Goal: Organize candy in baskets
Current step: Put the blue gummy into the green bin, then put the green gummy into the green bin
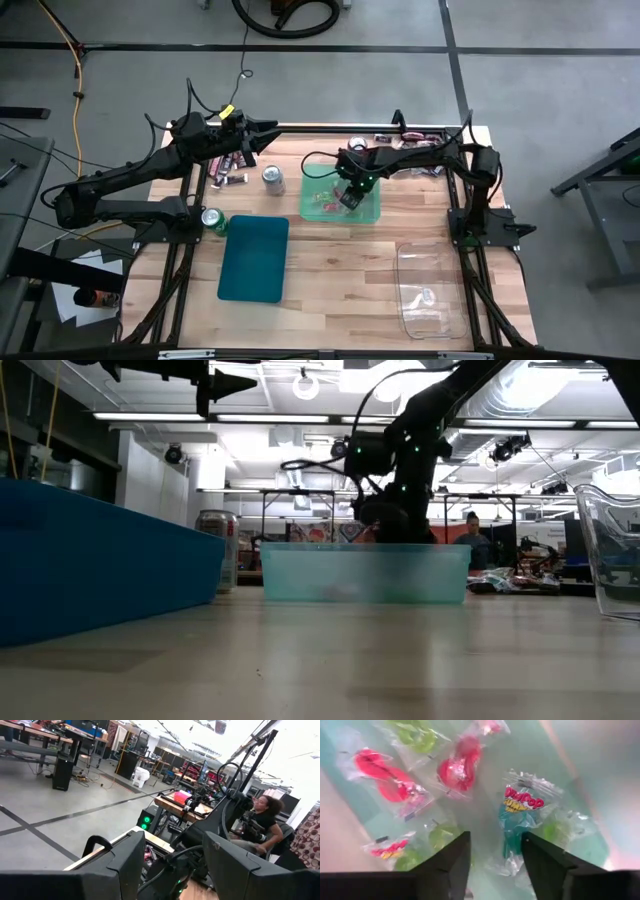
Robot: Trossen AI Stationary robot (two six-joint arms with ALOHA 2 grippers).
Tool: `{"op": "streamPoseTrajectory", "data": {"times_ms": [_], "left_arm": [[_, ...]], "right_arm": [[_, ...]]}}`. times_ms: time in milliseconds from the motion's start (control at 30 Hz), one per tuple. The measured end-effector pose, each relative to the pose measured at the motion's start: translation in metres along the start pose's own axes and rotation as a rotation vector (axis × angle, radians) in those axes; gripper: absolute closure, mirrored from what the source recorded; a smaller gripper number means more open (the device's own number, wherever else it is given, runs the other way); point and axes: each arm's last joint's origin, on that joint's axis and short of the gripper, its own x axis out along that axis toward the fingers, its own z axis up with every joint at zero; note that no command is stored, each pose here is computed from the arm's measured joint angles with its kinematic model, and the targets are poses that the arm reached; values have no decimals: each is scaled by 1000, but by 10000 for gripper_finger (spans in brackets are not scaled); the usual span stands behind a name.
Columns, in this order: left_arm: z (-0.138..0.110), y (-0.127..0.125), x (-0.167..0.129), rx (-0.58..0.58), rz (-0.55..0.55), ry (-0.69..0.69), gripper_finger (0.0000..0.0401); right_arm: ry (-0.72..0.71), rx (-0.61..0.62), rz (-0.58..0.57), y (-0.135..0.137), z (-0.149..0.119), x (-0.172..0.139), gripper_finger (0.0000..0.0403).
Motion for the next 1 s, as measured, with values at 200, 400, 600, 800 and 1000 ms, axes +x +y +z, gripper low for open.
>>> {"op": "streamPoseTrajectory", "data": {"times_ms": [200,400,600,800,1000], "left_arm": [[0,0,0,0,1,0,213],[0,0,0,0,1,0,213],[0,0,0,0,1,1,213],[0,0,0,0,1,1,213],[0,0,0,0,1,1,213]], "right_arm": [[-111,-46,24,1,11,-38,192],[-257,-71,65,3,14,-87,187],[-504,-134,97,4,2,-160,187],[-774,-134,73,-1,-24,-227,187],[-916,-143,125,-5,-45,-244,187]]}}
